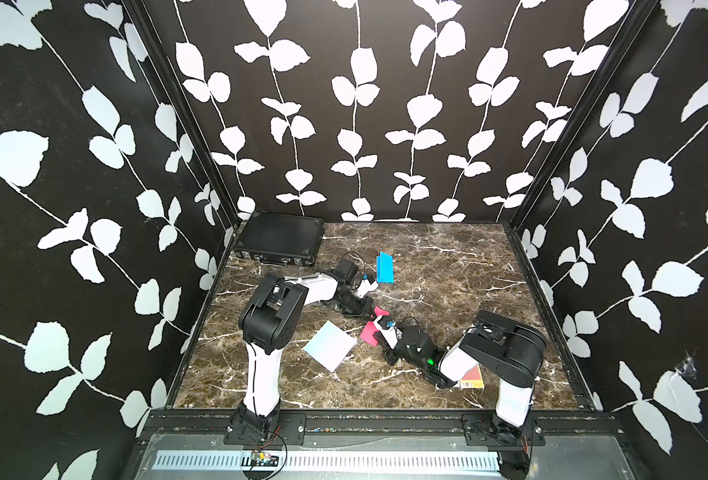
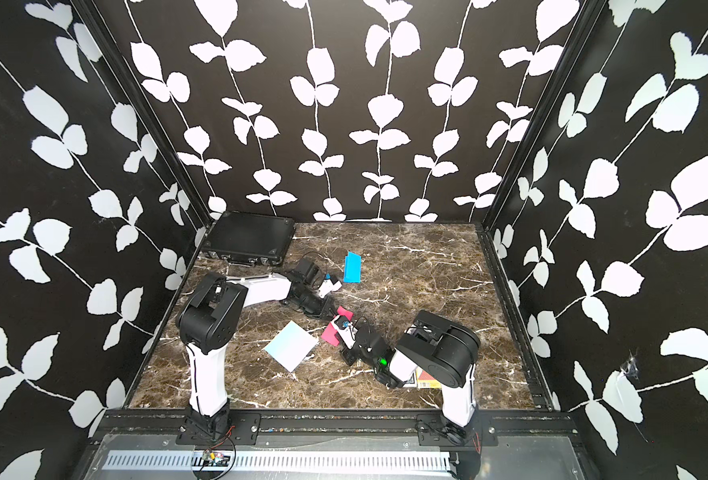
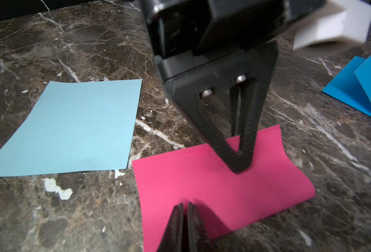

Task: Fold the square paper along the opposite sides
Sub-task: Smooth out the paper at the center of the board.

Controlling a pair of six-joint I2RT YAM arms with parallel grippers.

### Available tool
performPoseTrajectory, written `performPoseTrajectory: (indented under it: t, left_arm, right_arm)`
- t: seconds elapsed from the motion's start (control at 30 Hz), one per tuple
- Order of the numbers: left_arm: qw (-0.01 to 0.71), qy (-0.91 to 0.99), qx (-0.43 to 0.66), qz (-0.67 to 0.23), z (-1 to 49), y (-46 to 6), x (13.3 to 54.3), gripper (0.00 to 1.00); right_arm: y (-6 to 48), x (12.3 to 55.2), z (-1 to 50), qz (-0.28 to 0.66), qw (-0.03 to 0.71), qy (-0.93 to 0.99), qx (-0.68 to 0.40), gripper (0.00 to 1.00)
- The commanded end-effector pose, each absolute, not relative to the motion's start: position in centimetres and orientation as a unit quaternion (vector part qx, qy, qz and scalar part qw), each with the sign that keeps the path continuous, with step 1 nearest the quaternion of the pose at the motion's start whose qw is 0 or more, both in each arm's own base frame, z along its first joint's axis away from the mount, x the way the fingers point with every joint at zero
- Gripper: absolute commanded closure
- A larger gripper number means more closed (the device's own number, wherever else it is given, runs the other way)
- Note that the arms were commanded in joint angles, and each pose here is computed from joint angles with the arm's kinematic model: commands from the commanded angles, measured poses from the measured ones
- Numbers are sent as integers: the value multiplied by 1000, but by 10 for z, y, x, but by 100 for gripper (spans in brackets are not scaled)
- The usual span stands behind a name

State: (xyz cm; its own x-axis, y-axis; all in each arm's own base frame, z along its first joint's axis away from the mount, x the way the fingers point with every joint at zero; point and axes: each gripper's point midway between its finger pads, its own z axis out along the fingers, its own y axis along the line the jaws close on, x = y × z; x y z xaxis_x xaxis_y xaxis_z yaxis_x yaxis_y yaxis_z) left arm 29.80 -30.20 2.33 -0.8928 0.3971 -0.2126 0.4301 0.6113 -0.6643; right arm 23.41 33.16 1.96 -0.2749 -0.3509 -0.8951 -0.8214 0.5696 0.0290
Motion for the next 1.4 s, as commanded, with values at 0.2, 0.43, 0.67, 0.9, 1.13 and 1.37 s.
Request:
performPoseTrajectory:
  t: [0.2,0.43,0.67,0.9,1.13,1.37]
  left_arm:
    - [39,911,225,-344,21,-294,307,100]
    - [38,910,223,-346,22,-294,307,100]
    - [32,910,219,-351,19,-296,306,100]
    - [31,910,215,-354,21,-295,304,100]
    - [23,915,192,-355,26,-295,304,100]
    - [-1,927,164,-336,21,-286,295,100]
  right_arm:
    - [305,195,-27,220,376,796,-422,89]
    - [305,183,-32,209,364,794,-441,89]
    - [308,174,-31,209,358,789,-454,87]
    - [313,172,-15,230,367,781,-449,86]
    - [304,211,30,283,440,781,-341,89]
    - [307,254,46,277,491,768,-304,90]
